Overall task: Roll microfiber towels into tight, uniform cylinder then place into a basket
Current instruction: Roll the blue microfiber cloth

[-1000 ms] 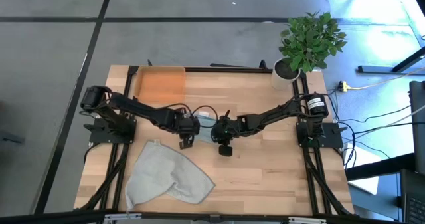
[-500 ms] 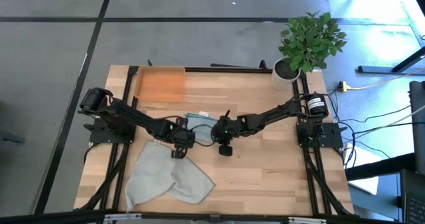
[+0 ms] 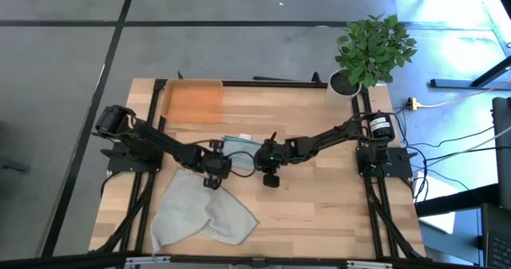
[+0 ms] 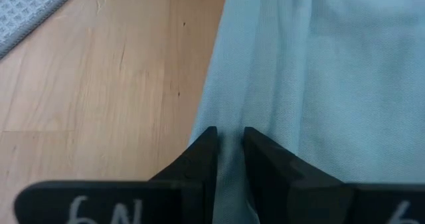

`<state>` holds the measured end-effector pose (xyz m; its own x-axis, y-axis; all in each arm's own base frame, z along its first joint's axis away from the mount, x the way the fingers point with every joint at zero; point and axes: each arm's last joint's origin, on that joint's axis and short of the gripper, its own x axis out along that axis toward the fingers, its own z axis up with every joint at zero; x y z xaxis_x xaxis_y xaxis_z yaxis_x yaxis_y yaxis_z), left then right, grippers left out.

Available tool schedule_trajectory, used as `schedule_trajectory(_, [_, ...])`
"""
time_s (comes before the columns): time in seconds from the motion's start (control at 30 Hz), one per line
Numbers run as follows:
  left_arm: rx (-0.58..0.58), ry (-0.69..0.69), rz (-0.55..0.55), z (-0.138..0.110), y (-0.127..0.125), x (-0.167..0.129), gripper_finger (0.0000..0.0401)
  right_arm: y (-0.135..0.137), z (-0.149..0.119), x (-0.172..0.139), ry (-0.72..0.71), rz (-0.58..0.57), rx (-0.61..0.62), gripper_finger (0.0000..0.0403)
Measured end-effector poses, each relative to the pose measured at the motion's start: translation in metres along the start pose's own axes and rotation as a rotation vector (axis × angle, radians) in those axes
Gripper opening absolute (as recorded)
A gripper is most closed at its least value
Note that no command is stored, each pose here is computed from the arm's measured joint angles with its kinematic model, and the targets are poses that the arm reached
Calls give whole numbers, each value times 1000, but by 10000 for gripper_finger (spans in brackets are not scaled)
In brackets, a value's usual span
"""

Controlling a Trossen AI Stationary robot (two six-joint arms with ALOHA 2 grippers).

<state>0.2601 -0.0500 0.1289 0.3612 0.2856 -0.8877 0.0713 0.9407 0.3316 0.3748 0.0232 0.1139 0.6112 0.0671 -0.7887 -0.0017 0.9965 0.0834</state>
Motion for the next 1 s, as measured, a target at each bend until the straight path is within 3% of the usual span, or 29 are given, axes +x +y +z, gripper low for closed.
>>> schedule_trajectory(0.23, [-32,-9,-13,-6,3,6,72,0,1,0,3,0,-9,77])
schedule_trajectory(0.43, [-61,-4,2,-8,4,8,8,4,12,-4,62,-5,-67,77])
schedule_trajectory(0.77, [-63,5,-12,-9,4,8,1,37,37,-17,89,-84,-241,78])
schedule_trajectory(0.9, [-64,6,-18,-9,3,8,1,52,32,-17,97,-71,-300,77])
schedule_trajectory(1.0, [-64,6,-20,-9,3,8,0,56,22,-15,118,-152,-326,78])
